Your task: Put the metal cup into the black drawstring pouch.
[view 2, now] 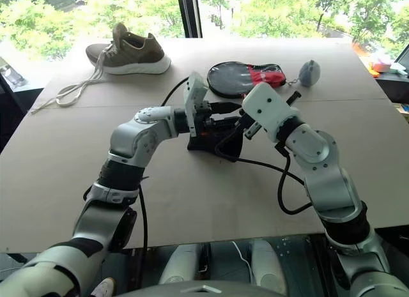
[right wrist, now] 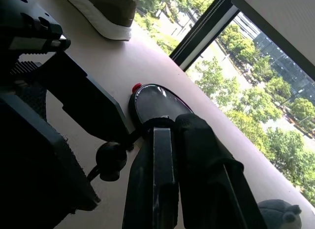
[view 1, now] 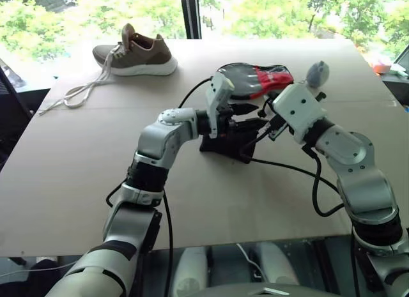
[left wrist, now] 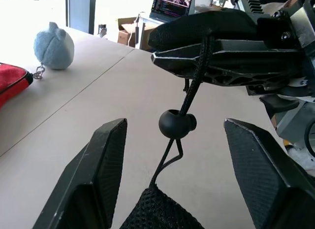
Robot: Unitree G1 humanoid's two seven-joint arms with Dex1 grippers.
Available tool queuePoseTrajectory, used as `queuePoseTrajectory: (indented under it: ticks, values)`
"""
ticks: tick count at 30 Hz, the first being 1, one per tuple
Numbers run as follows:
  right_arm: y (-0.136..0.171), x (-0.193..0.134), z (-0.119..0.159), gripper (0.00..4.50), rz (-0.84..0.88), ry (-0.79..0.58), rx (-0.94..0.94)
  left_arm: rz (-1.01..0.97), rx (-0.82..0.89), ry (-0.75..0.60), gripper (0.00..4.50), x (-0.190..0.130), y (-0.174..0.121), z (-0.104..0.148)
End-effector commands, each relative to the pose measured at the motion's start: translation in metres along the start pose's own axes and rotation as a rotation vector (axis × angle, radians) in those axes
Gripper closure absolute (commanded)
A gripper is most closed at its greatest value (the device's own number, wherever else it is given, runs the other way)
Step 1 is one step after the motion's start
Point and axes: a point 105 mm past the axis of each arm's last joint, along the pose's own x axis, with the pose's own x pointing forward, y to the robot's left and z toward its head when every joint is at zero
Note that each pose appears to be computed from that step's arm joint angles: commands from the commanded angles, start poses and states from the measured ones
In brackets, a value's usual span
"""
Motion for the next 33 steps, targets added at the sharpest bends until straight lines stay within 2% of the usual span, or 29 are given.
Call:
queuePoseTrajectory:
  ticks: [1,3,8,11,13,17,20,26,28,30,32,33]
  values:
    - [-0.004,-0.004,0.013,4.50,-0.015,-0.043,-0.023,-0.010,0.054,-0.026,3.65,0.006,-0.001,0.012]
    - [-0.004,-0.004,0.013,4.50,-0.015,-0.039,-0.022,-0.025,0.051,-0.025,4.36,0.009,-0.003,0.011]
    - [-0.012,-0.007,0.009,4.50,-0.046,-0.021,-0.014,-0.044,0.049,0.002,4.36,0.009,-0.004,0.005]
    - [-0.037,-0.013,-0.002,4.50,-0.147,0.011,0.055,-0.054,0.037,0.056,4.36,0.005,-0.006,-0.009]
    - [-0.058,-0.019,-0.014,4.50,-0.230,0.046,0.095,-0.038,0.021,0.092,4.36,0.002,-0.004,-0.020]
    - [-0.120,-0.047,-0.060,4.50,-0.500,0.174,0.208,0.009,-0.002,0.250,4.36,-0.011,0.002,-0.059]
    - [-0.135,-0.060,-0.085,4.50,-0.574,0.230,0.278,0.033,-0.012,0.297,4.36,-0.016,0.005,-0.071]
    - [-0.122,-0.064,-0.110,4.50,-0.533,0.289,0.322,0.077,-0.010,0.336,4.36,-0.023,0.011,-0.081]
    - [-0.102,-0.058,-0.113,4.50,-0.437,0.293,0.330,0.098,-0.008,0.322,4.36,-0.023,0.013,-0.080]
    - [-0.074,-0.053,-0.116,4.50,-0.305,0.304,0.323,0.136,0.024,0.233,4.36,-0.018,0.015,-0.067]
    - [-0.048,-0.054,-0.121,4.50,-0.193,0.311,0.324,0.067,-0.042,0.172,4.36,-0.018,0.007,-0.053]
    - [-0.038,-0.057,-0.124,3.78,-0.160,0.310,0.344,0.035,-0.073,0.133,3.86,-0.020,0.002,-0.044]
